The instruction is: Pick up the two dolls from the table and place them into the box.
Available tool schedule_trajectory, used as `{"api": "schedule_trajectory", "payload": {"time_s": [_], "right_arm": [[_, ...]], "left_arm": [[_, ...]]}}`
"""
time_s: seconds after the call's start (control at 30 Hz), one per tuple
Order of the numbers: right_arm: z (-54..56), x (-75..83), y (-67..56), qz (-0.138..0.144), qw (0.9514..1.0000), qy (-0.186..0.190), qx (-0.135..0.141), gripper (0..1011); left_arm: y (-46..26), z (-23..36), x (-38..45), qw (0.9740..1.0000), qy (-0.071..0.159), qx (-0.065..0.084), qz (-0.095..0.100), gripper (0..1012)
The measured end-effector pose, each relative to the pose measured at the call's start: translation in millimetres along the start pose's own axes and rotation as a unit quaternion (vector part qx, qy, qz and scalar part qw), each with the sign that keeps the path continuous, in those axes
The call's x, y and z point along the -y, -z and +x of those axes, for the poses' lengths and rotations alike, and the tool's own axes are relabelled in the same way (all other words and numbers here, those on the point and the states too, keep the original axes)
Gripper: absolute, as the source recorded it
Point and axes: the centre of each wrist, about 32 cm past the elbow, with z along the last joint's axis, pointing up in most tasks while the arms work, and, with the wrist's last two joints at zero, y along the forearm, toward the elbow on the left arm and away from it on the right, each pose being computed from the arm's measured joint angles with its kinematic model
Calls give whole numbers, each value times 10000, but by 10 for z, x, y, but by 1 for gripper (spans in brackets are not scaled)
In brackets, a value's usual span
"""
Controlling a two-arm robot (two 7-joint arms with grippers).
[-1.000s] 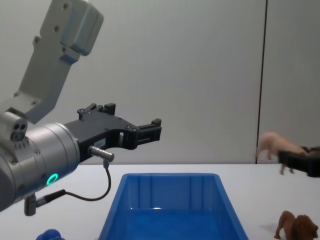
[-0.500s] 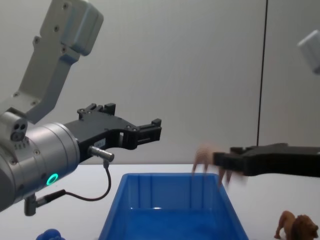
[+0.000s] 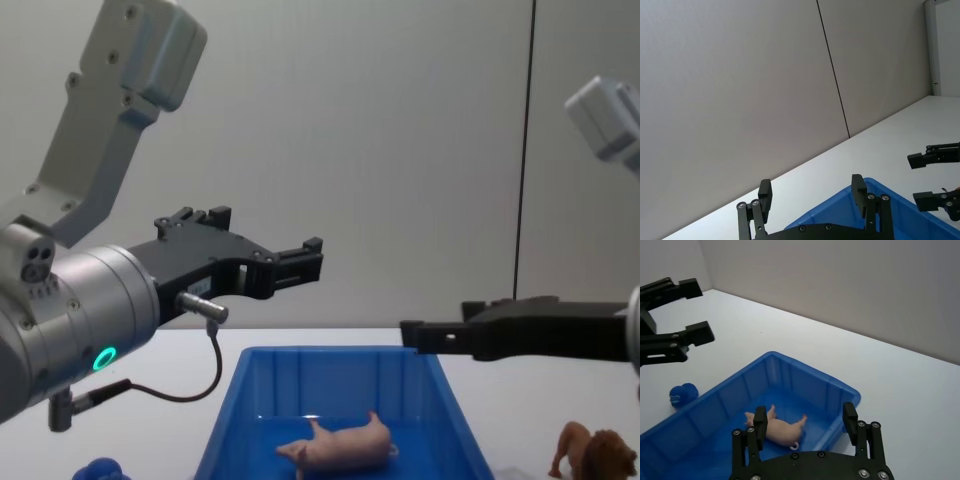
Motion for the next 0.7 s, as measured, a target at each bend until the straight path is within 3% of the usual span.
{"api": "schedule_trajectory", "payload": {"time_s": [0.17, 0.4, 0.7], "right_arm": [[62, 97, 54, 37, 9997, 236, 24, 1001], [122, 287, 135, 95, 9982, 591, -10, 1001], [109, 509, 255, 72, 9957, 921, -120, 1001]], "left_arm": [[0, 0, 0, 10000, 0, 0, 0, 1002], [0, 0, 0, 10000, 0, 0, 0, 1002], [0, 0, 0, 10000, 0, 0, 0, 1002]]}}
